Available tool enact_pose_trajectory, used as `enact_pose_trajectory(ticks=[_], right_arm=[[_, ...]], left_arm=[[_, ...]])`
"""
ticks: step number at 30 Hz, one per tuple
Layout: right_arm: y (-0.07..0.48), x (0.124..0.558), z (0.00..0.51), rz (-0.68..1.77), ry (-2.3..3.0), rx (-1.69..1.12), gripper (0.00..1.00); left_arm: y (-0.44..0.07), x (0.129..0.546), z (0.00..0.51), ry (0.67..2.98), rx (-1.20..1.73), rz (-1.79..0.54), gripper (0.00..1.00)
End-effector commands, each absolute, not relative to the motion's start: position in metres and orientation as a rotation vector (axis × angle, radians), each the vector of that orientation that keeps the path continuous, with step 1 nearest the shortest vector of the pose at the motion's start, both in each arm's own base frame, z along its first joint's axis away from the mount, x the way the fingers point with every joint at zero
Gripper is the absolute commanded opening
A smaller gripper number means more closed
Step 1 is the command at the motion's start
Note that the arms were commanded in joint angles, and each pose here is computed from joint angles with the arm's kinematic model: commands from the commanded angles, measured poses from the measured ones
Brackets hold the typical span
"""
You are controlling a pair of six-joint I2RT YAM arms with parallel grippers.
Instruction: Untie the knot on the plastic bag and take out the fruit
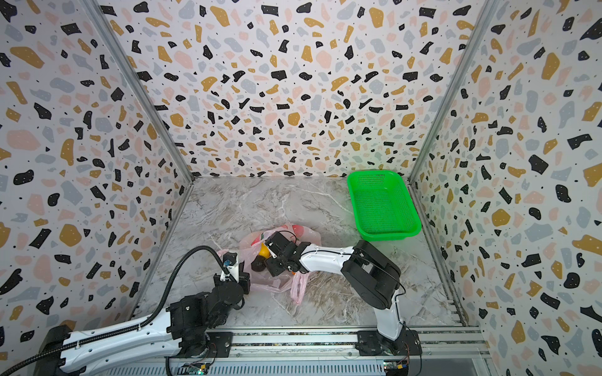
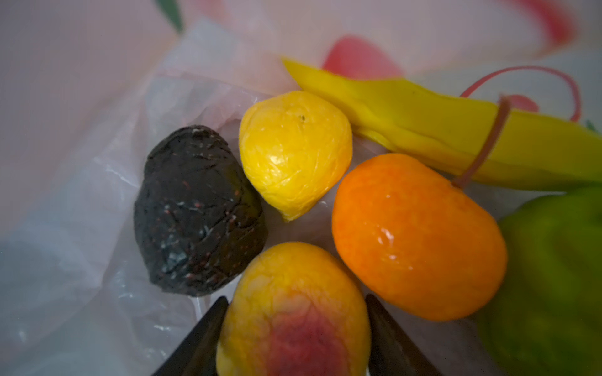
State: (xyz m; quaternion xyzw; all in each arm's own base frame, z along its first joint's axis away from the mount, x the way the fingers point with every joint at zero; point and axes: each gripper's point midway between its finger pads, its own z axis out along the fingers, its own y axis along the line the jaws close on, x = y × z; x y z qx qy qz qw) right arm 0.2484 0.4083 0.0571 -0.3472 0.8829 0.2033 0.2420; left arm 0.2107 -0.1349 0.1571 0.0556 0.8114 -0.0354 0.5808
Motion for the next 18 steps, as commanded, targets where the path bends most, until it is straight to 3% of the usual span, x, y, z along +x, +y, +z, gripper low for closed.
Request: enact_pose_trajectory(ticks=[1,11,18], right_arm=[[0.405,0.242,0.093,0.616,2.368,-0.951,0.61],[0.385,0.203,0.125,0.654,2.332,-1.018,0.61],[0.372,0.179,0.103,0.624,2.407,-1.093,0.61]], left_arm=[[-0.132,0.211,0.156,1.885,0.097,-0.081,0.0],[-0.129,0.211,0.154,1.882,0.074,-0.084,0.0],[-0.122,0.211,0.168,1.844,0.028,-0.095,0.0]])
